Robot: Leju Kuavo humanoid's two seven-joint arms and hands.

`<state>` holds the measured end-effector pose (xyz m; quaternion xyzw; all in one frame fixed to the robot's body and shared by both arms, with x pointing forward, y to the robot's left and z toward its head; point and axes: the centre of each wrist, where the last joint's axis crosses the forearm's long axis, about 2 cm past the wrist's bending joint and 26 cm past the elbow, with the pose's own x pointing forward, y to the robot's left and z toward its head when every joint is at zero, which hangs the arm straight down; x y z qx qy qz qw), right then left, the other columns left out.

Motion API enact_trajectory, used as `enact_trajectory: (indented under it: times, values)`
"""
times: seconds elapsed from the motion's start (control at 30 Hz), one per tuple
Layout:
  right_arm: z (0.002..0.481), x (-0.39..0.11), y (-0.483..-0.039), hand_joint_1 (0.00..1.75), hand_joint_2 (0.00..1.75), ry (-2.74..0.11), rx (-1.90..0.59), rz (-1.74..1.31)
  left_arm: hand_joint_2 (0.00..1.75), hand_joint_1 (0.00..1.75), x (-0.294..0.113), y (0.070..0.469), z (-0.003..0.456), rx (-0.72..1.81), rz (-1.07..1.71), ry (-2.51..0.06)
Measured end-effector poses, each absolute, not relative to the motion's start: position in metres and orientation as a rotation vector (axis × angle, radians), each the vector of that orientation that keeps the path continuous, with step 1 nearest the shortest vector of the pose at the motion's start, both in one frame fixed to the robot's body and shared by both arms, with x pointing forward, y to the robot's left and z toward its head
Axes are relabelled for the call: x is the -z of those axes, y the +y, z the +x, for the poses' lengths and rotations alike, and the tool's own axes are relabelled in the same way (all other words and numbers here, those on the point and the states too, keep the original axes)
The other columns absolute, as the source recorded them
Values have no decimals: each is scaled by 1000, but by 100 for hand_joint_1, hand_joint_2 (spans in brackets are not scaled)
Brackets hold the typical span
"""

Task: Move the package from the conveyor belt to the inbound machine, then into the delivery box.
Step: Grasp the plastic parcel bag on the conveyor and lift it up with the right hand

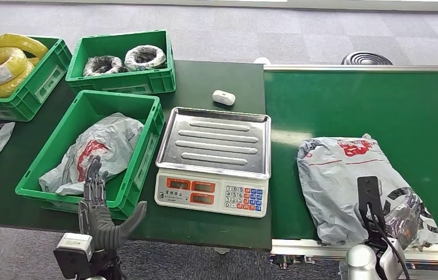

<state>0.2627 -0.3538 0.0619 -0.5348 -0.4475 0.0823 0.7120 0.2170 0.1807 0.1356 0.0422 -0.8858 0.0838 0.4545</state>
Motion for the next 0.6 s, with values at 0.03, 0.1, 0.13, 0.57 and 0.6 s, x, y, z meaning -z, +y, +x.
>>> enact_trajectory:
  times: [0.03,0.1,0.13,0.57,0.6]
  values:
    - [263,-61,-357,0,175,-989,-178,-1185,175,0,-136,181,217,-208,103,-2185]
    - [266,-59,-362,0,175,-984,-168,-1181,175,0,-136,181,217,-210,102,-2185]
    - [267,-59,-364,0,175,-983,-163,-1181,175,0,-136,181,217,-210,101,-2185]
    - [277,-59,-353,0,175,-1014,-195,-1114,175,0,-136,183,217,-211,124,-2189]
    - [278,-60,-348,0,175,-1021,-207,-1103,175,0,-136,183,218,-210,127,-2189]
